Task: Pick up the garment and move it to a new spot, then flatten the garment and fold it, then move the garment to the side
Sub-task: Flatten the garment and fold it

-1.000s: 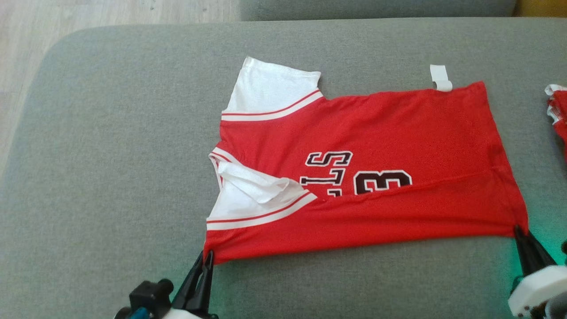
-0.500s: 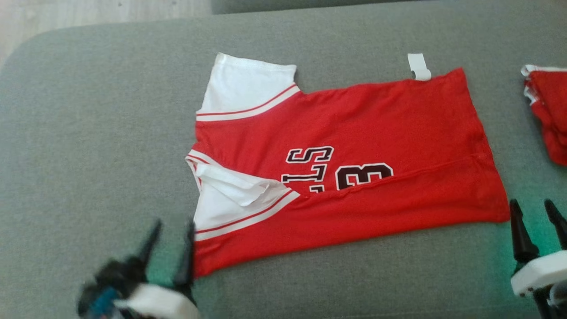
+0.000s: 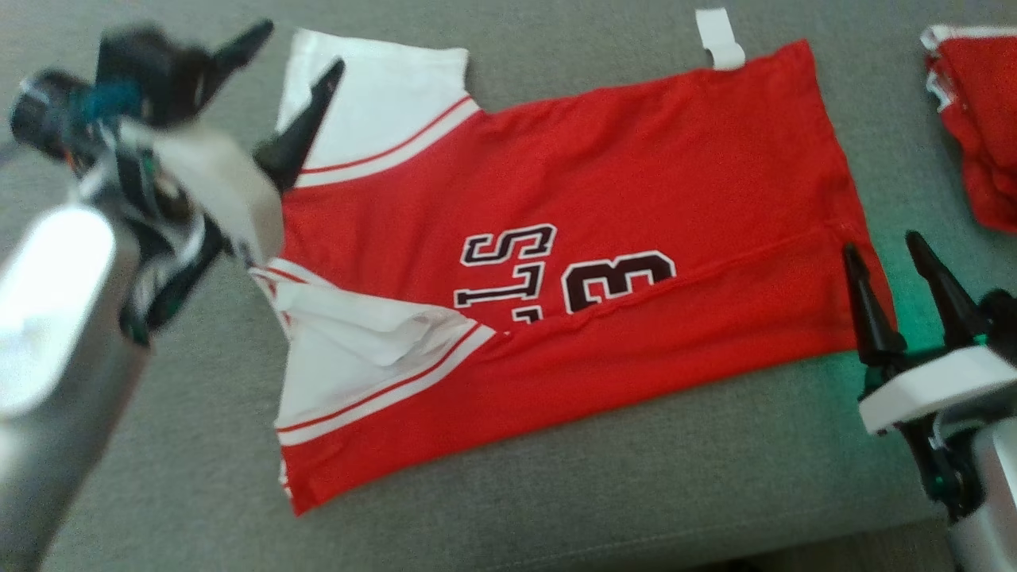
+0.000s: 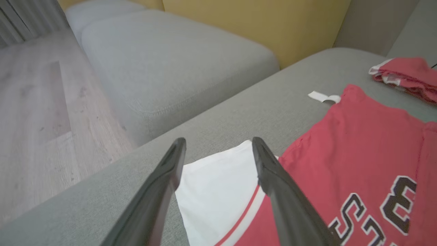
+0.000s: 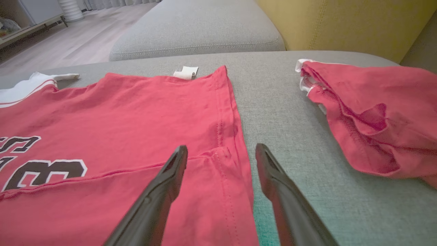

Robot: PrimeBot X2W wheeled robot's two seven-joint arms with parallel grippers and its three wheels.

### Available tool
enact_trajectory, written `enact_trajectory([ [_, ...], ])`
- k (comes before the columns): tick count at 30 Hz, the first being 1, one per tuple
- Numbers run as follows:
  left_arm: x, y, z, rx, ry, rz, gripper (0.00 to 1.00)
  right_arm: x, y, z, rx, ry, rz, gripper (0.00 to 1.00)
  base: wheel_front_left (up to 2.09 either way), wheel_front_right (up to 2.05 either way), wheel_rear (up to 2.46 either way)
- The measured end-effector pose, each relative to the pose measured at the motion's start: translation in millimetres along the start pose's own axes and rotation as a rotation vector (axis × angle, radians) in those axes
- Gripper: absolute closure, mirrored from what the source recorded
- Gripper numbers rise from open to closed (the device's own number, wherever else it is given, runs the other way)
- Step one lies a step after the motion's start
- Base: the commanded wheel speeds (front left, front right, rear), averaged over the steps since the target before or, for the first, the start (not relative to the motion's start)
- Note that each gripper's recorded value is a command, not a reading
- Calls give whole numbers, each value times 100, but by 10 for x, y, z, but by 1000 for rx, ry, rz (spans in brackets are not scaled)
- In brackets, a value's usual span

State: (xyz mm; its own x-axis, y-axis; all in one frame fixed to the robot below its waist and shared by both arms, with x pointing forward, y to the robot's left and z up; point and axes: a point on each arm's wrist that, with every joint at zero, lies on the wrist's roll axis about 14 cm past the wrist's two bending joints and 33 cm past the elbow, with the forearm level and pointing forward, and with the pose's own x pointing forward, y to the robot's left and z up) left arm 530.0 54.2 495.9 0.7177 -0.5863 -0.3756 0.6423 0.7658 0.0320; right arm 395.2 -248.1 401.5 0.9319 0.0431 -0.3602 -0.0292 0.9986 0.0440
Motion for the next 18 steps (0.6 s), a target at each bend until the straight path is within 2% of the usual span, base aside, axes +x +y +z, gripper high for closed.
enact_trajectory([
  [5, 406, 226, -345, -26, 222, 7, 0, 2, -35, -129, 6, 38, -9, 0, 0, 0, 0],
  [13, 768, 430, -786, -84, 374, 36, 0, -10, -200, -191, 10, 42, -54, 0, 0, 0, 0],
  [18, 938, 536, -934, -102, 415, 54, 0, -80, -314, -362, 19, 83, -89, 0, 0, 0, 0],
])
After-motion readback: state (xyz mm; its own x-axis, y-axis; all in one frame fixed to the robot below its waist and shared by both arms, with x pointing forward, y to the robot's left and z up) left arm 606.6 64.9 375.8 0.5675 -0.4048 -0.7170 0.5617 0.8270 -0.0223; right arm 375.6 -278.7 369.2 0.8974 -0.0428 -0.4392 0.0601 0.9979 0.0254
